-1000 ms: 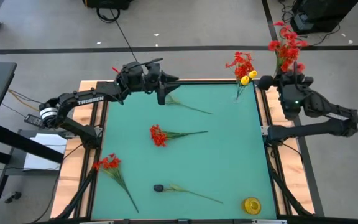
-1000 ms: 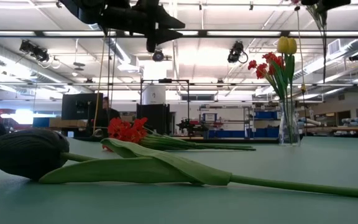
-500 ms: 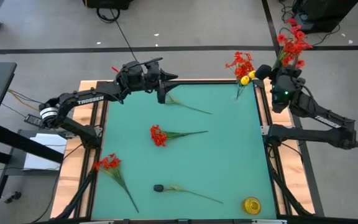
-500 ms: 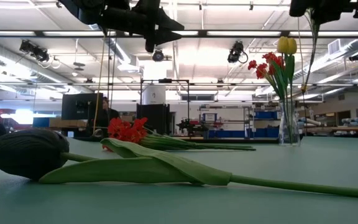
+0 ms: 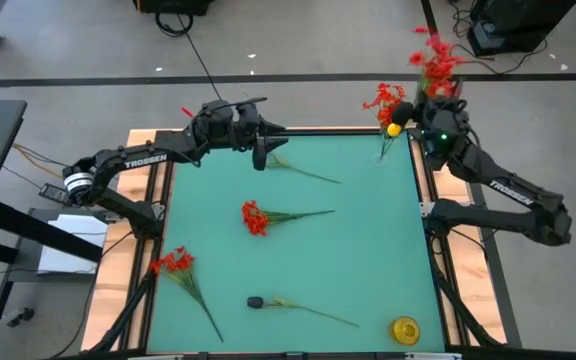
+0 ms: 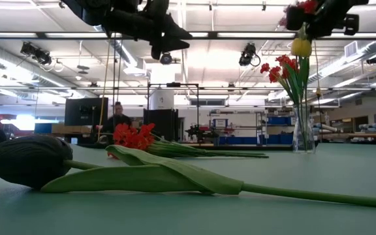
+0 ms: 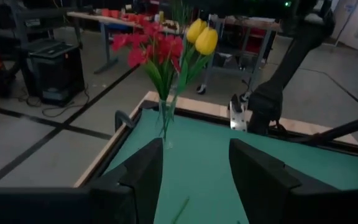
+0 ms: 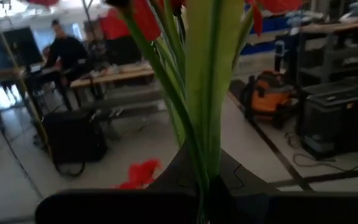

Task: Sort flowers into vase by color
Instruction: Put the top red flowers into the transparent vase

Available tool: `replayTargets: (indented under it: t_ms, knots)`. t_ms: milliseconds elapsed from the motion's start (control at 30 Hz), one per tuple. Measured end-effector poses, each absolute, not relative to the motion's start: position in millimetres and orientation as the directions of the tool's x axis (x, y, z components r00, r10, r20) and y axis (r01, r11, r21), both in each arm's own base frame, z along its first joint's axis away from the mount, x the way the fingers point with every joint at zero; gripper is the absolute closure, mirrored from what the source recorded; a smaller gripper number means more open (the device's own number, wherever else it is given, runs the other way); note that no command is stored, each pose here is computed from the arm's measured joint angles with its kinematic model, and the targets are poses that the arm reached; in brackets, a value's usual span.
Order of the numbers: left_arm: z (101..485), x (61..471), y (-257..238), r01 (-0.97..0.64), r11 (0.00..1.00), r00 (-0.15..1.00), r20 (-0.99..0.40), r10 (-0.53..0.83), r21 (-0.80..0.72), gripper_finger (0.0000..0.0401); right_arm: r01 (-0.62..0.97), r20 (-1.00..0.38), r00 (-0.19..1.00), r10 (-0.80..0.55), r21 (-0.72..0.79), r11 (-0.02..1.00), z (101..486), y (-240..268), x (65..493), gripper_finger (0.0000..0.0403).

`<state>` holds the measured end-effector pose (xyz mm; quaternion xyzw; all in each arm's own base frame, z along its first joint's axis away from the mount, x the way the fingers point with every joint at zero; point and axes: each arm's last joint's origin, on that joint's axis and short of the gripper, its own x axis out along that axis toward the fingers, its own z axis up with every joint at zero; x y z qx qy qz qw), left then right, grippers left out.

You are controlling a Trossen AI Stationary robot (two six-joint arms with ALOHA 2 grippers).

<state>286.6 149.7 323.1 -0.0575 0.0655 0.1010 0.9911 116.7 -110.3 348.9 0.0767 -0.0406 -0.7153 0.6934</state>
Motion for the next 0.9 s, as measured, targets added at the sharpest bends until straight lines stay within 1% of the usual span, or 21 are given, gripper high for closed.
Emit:
replayTargets:
  t_ms: [100, 233, 267, 400, 500, 600, 733, 900]
  knots:
    - [322.7, 286.5, 149.7, -0.208, 0.973, 0.971, -0.145, 0.192, -0.101, 0.0211, 0.989, -0.078, -0.030, -0.997, 0.140, -0.041, 344.0, -113.1, 120.4, 0.0391]
    - [322.7, 286.5, 149.7, -0.206, 0.975, 0.970, -0.146, 0.192, -0.081, 0.0211, 0.995, -0.095, -0.002, -0.995, 0.101, -0.012, 340.5, -117.1, 125.4, 0.0390]
    - [322.7, 286.5, 149.7, -0.204, 0.976, 0.970, -0.146, 0.192, -0.071, 0.0211, 0.995, -0.099, 0.005, -0.995, 0.095, -0.005, 339.8, -118.2, 126.3, 0.0385]
    - [322.7, 286.3, 150.2, -0.204, 0.978, 0.970, -0.146, 0.194, -0.054, 0.0211, 0.997, -0.116, 0.049, -0.992, 0.066, 0.041, 337.3, -121.4, 129.7, 0.0335]
    - [322.7, 285.7, 151.2, -0.208, 0.977, 0.969, -0.146, 0.198, -0.057, 0.0211, 0.996, -0.120, 0.070, -0.990, 0.065, 0.062, 336.8, -121.5, 130.5, 0.0298]
    - [322.7, 285.7, 151.3, -0.208, 0.976, 0.969, -0.145, 0.198, -0.057, 0.0211, 0.996, -0.121, 0.074, -0.990, 0.062, 0.067, 337.4, -120.2, 128.9, 0.0271]
    - [322.7, 285.8, 151.1, -0.207, 0.977, 0.970, -0.145, 0.197, -0.059, 0.0211, 0.996, -0.124, 0.076, -0.989, 0.053, 0.070, 338.8, -116.2, 123.5, 0.0248]
    - [322.7, 285.7, 151.2, -0.208, 0.976, 0.969, -0.145, 0.198, -0.061, 0.0211, 0.989, -0.150, 0.146, -0.978, 0.037, 0.142, 345.4, -108.5, 115.4, 0.0236]
